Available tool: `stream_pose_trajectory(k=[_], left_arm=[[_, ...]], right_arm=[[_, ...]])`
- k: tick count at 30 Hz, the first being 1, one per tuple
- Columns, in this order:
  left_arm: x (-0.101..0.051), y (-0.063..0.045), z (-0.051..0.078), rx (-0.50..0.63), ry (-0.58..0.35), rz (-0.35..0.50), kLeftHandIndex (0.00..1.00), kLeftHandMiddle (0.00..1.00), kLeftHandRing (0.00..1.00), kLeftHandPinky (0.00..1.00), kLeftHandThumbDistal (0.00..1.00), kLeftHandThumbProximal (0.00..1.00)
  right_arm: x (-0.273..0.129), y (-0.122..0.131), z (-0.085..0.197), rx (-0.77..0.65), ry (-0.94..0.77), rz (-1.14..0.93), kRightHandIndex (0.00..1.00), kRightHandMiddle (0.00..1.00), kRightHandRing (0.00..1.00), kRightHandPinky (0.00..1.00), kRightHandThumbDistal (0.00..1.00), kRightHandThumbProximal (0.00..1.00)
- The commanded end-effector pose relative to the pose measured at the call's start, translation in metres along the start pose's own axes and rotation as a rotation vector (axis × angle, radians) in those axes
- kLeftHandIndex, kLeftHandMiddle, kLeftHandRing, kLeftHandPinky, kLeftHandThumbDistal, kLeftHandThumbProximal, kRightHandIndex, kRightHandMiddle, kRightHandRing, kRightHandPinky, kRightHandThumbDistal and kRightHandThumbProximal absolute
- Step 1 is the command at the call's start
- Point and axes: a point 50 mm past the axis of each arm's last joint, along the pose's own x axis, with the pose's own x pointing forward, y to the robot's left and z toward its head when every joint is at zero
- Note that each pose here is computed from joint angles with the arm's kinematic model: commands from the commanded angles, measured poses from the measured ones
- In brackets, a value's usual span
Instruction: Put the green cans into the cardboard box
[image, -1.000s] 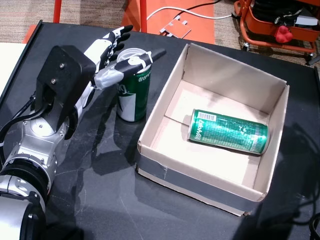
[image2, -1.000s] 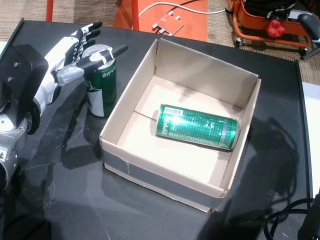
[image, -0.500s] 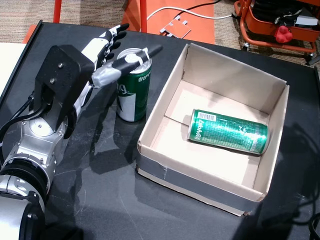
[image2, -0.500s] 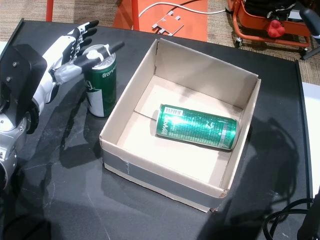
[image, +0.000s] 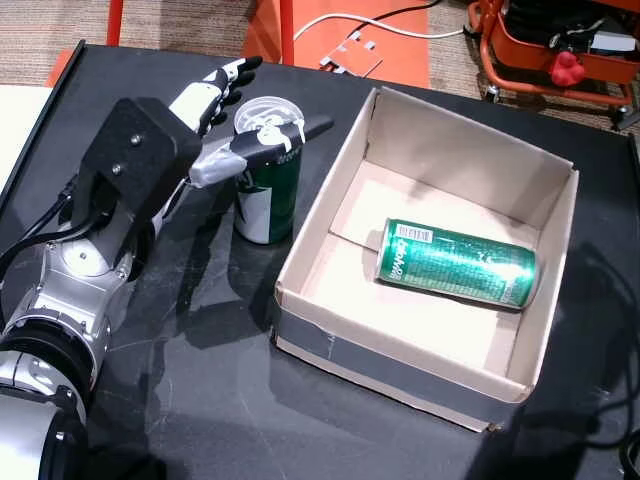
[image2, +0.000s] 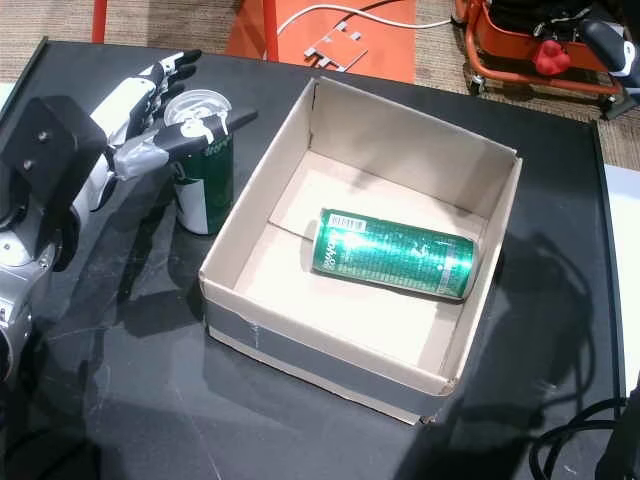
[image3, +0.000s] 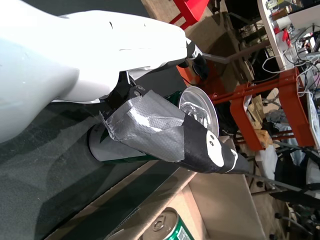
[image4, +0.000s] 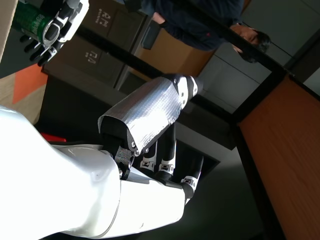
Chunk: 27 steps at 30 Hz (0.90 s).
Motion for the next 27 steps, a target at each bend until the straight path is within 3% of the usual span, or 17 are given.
stream_pose_trajectory(k=[1, 9, 17, 23, 27], left_arm=[[-0.0045, -0.0020, -0.0095, 0.001, 0.028, -0.002, 1.00, 1.00, 1.00, 1.00, 1.00, 0.50], [-0.0043, -0.0017, -0.0089, -0.023, 0.023, -0.001, 1.00, 1.00, 1.00, 1.00, 1.00, 0.50], [-0.0046, -0.0008, -0.0094, 0.008, 0.029, 0.007, 1.00, 1.00, 1.00, 1.00, 1.00, 0.54], [-0.0051, -0.0016, -0.0111, 0.054, 0.041, 0.010, 1.00, 1.00, 1.00, 1.00, 1.00, 0.58], [-0.0057, -0.0026, -0.0122, 0.049, 0.041, 0.009, 1.00, 1.00, 1.00, 1.00, 1.00, 0.56]], right_arm=[[-0.0013, -0.0037, 0.0021, 0.005, 0.010, -0.004, 0.91, 0.44, 0.48, 0.80, 0.89, 0.72], [-0.0008, -0.0033, 0.0037, -0.021, 0.006, -0.002, 0.93, 0.44, 0.47, 0.81, 0.89, 0.78], [-0.0006, -0.0032, 0.0032, -0.020, 0.015, -0.003, 0.94, 0.44, 0.47, 0.82, 0.89, 0.74], [-0.0025, -0.0034, 0.0015, 0.008, 0.018, -0.007, 0.95, 0.45, 0.49, 0.81, 0.83, 0.67], [-0.0034, -0.0026, 0.0007, 0.000, 0.032, -0.015, 0.98, 0.44, 0.48, 0.81, 0.89, 0.70]])
